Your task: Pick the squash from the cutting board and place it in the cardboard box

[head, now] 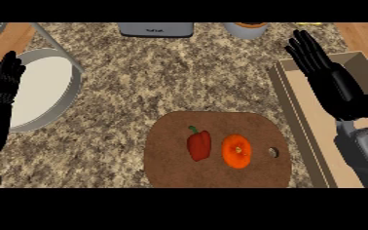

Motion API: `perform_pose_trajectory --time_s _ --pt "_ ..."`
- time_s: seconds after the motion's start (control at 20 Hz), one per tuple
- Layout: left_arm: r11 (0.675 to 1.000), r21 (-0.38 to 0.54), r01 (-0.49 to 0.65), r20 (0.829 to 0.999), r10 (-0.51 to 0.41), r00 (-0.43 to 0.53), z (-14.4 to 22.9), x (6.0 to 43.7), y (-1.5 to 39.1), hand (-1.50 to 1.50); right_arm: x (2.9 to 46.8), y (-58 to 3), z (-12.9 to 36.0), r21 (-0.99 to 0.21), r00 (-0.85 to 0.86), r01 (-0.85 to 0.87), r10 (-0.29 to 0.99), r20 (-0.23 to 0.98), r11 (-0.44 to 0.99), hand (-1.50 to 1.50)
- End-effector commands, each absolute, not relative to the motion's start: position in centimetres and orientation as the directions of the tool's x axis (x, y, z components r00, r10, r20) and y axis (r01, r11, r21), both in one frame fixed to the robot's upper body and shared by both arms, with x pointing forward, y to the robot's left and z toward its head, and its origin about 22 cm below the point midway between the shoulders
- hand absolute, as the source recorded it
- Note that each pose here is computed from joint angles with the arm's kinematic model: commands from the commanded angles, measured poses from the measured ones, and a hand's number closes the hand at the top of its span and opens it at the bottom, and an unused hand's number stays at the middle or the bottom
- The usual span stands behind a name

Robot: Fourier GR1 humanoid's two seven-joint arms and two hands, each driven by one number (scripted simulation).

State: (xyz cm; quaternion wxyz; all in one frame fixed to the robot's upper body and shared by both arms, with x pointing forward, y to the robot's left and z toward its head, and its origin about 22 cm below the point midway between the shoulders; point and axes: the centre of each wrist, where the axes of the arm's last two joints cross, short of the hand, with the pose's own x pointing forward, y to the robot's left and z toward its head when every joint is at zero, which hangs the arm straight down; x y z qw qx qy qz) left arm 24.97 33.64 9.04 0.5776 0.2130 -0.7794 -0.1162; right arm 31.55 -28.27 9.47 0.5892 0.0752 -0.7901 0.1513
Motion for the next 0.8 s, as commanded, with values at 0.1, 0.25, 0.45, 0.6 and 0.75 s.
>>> perform_pose_trajectory --time_s 0.1,0.25,0.45,0.6,0.75 --pt "0.886 0.458 -0.067 0.851 -0.459 -0.256 8.7 25.2 32.4 0.0 31.2 -30.0 16.6 -0.233 -0.456 -0.346 0.054 0.888 0.909 -1.5" --pt "0.879 0.469 0.085 0.856 -0.429 -0.288 9.2 27.2 30.5 0.0 31.1 -29.2 22.1 -0.283 -0.584 -0.36 0.022 0.812 0.889 -1.5" --pt "0.898 0.39 0.204 0.908 -0.337 -0.249 7.4 27.9 26.7 0.0 30.1 -32.0 16.4 -0.519 -0.538 -0.299 0.308 0.785 0.801 -1.5" --pt "0.893 0.405 0.196 0.901 -0.354 -0.25 6.2 27.6 28.1 0.0 29.0 -32.6 15.1 -0.614 -0.618 -0.299 0.342 0.708 0.73 -1.5" --pt "0.896 0.394 0.205 0.906 -0.342 -0.249 6.1 27.8 25.5 0.0 28.7 -32.1 17.2 -0.758 -0.716 -0.286 0.395 0.576 0.587 -1.5"
